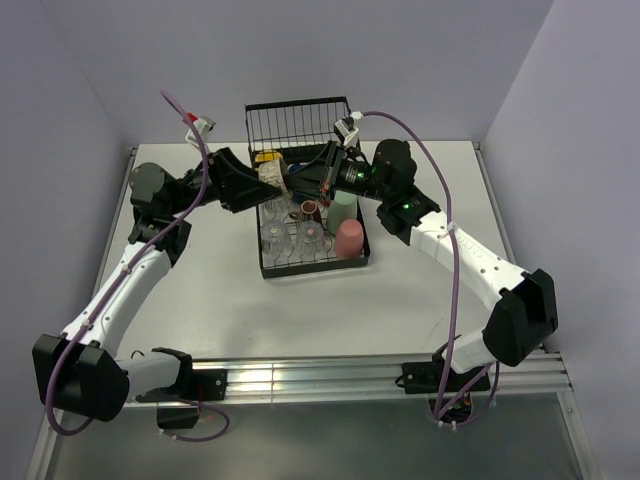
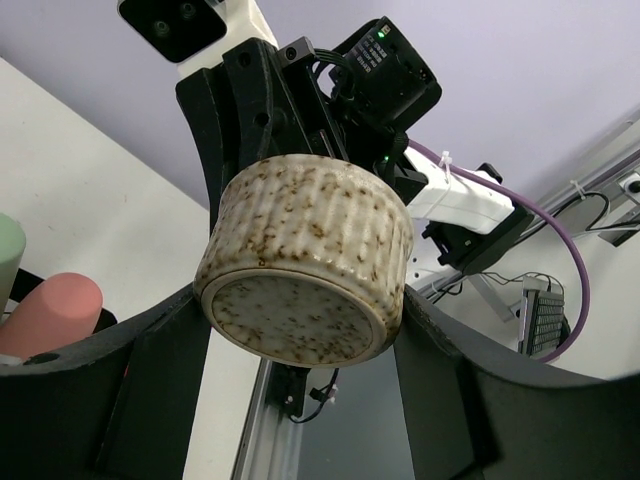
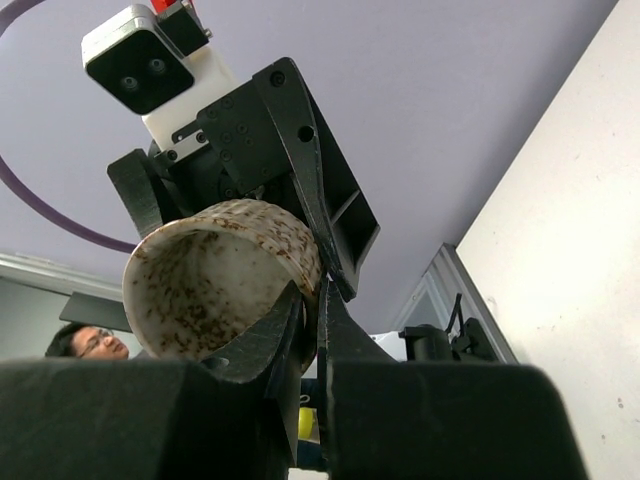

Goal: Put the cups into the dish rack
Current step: Pass the cup from the right arm to the left

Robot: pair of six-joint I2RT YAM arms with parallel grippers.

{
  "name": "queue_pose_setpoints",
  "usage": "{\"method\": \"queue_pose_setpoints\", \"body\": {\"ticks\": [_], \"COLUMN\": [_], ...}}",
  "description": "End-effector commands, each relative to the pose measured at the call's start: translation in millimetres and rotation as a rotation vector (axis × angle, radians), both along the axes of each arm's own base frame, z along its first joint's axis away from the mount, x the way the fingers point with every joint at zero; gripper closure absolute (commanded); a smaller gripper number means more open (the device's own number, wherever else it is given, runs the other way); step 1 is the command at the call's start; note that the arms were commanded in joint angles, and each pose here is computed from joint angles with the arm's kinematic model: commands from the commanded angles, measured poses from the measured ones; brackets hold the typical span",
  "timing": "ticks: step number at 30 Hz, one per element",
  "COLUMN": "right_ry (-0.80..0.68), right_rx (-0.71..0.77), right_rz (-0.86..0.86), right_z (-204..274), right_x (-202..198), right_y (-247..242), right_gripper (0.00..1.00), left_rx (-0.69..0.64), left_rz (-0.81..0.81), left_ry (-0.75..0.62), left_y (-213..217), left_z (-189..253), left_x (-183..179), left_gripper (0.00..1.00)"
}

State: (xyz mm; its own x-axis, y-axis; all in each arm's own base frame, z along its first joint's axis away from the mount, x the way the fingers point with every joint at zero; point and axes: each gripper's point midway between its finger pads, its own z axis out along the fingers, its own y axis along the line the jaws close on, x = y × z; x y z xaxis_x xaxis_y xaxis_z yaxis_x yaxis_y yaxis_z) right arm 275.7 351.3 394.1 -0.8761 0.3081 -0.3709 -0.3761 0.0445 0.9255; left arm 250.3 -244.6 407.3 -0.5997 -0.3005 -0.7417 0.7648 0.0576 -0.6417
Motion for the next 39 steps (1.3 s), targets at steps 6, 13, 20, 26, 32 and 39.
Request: {"method": "queue_pose_setpoints", "body": {"ticks": [6, 13, 20, 26, 32, 39], "right_ry": [-0.082, -0.074, -0.081, -0.084, -0.104, -0.131], "right_rx": [0.000, -0.025, -0.020, -0.127, -0.262, -0.469], "right_rz": [-0.048, -0.134, -0.195, -0.291, -0.416, -0.571], "right_z": [12.3, 7.4, 13.2, 4.7, -1.8, -21.1], "right_x": [5.1, 15.5, 20.9, 31.0, 41.0, 46.7], "right_y": [-2.5, -18.4, -39.4, -58.0, -78.5, -115.5], "right_gripper": [0.94, 0.67, 0.59, 0.59, 0.59, 0.59], "left_rx": [0.003, 0.015, 0.019, 0.038, 0.128, 0.404], "left_rz": [-0.001, 0.030, 0.044, 0.086, 0.242, 0.596], "left_ry": [-0.073, -0.076, -0.064, -0.066, -0.064, 0.131], "left_y": [-4.0, -2.9, -3.0, -2.1, 3.0, 29.9], "left_z": [20.8, 23.8, 22.8, 26.1, 29.1, 5.6], "left_x": [-5.8, -1.9, 2.2, 11.8, 49.5, 148.1], "left_gripper": [1.00, 1.00, 1.00, 1.00, 1.00, 1.00]}}
